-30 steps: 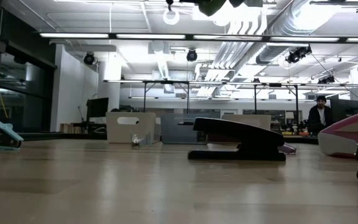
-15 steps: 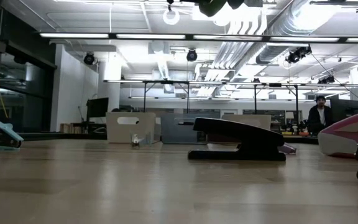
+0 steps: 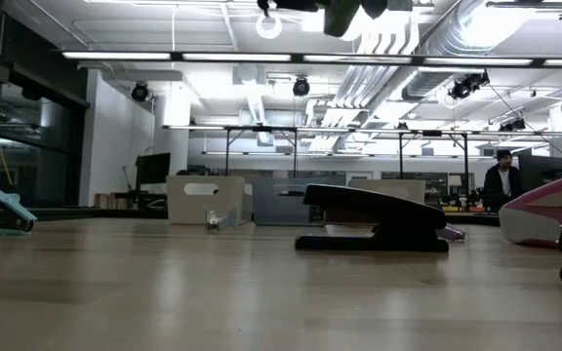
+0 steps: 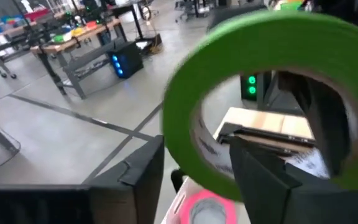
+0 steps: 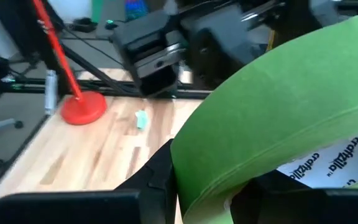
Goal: Pick and place Stapler, Stapler remover, tape
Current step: Put the green tape into the right white bin
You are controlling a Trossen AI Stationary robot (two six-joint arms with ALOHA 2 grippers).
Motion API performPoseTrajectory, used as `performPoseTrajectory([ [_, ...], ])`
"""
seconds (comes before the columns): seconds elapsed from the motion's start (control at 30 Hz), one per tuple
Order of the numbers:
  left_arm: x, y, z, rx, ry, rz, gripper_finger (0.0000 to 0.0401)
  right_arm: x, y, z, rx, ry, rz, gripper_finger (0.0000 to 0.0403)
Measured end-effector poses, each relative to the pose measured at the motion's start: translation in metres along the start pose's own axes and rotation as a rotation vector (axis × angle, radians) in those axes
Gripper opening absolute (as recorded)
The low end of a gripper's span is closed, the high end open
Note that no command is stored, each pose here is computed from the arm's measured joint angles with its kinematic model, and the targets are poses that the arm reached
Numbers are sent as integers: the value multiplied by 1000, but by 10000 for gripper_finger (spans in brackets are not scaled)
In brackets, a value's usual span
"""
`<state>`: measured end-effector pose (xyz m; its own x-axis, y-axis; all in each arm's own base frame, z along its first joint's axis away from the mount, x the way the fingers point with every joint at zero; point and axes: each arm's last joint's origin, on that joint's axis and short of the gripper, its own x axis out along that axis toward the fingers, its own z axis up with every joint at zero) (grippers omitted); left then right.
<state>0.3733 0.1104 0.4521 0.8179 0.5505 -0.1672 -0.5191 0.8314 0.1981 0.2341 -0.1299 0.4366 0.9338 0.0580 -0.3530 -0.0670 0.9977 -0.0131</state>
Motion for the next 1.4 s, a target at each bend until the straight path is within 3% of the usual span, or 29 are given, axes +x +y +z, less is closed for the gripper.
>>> performPoseTrajectory([
  [0.23,-14,7,-1,32,83,83,200,-7,-9,-8,76,64,-95,89],
  [0.63,-42,22,-4,82,219,192,202,-18,-32,-25,206,212,-373,89],
  [0.9,-54,41,-9,43,300,225,202,10,-60,-53,300,373,-400,88],
  [1.03,-57,43,-9,42,313,233,202,26,-77,-69,415,425,-408,88],
  [1.27,-62,46,-10,38,327,249,202,38,-100,-89,611,451,-452,88],
  [1.4,-61,46,-10,37,328,260,202,37,-110,-88,682,367,-450,87],
])
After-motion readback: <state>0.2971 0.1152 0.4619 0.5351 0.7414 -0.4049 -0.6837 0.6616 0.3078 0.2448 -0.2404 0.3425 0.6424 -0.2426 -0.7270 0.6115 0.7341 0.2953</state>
